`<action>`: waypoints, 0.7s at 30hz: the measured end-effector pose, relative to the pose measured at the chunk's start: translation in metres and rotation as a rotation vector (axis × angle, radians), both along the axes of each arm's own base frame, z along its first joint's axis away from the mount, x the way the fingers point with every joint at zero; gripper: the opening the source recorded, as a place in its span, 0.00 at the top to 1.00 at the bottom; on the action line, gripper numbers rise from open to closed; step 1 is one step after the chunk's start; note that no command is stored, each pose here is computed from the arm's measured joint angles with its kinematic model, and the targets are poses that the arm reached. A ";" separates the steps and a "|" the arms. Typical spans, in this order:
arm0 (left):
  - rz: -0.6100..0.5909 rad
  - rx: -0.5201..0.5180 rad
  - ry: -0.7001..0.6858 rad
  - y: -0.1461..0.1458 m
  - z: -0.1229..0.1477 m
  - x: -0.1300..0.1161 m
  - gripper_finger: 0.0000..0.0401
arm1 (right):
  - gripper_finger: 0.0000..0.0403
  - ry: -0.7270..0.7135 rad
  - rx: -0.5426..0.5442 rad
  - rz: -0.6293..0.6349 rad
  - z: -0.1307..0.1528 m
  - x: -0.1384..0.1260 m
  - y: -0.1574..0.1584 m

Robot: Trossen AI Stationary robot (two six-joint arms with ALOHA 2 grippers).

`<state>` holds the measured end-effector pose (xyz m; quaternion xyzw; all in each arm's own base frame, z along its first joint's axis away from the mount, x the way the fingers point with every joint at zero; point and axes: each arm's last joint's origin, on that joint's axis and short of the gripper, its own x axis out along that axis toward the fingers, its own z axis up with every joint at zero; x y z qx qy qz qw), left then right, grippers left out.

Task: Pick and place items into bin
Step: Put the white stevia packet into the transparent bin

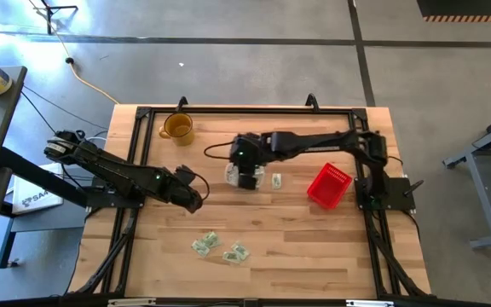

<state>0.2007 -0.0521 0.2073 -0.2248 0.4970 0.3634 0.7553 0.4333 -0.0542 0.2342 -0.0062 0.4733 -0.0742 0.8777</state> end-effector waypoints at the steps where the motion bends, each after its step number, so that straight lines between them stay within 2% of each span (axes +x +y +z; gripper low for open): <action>1: -0.001 -0.006 0.000 0.000 0.000 0.000 0.54 | 0.79 0.044 0.005 -0.029 0.004 -0.008 -0.001; 3: -0.010 -0.021 0.009 -0.001 0.000 0.000 0.54 | 0.79 0.205 0.046 -0.103 0.000 -0.026 -0.008; 6: -0.033 -0.045 0.024 -0.001 -0.001 0.000 0.54 | 0.79 0.468 0.151 -0.227 -0.028 -0.060 -0.019; 8: -0.024 -0.067 0.030 0.000 -0.001 0.000 0.54 | 0.78 0.528 0.234 -0.310 -0.040 -0.083 -0.021; 12: -0.015 -0.097 0.049 0.008 -0.001 0.002 0.54 | 0.67 0.490 0.441 -0.502 -0.057 -0.112 -0.014; 15: -0.032 -0.087 0.060 0.013 -0.001 0.003 0.54 | 0.55 0.325 0.533 -0.625 -0.059 -0.112 -0.012; 18: -0.055 -0.078 0.072 0.017 -0.001 0.004 0.54 | 0.42 0.213 0.511 -0.715 -0.061 -0.106 -0.009; 21: -0.086 -0.068 0.085 0.018 -0.001 0.003 0.54 | 0.36 0.226 0.420 -0.776 -0.076 -0.104 -0.005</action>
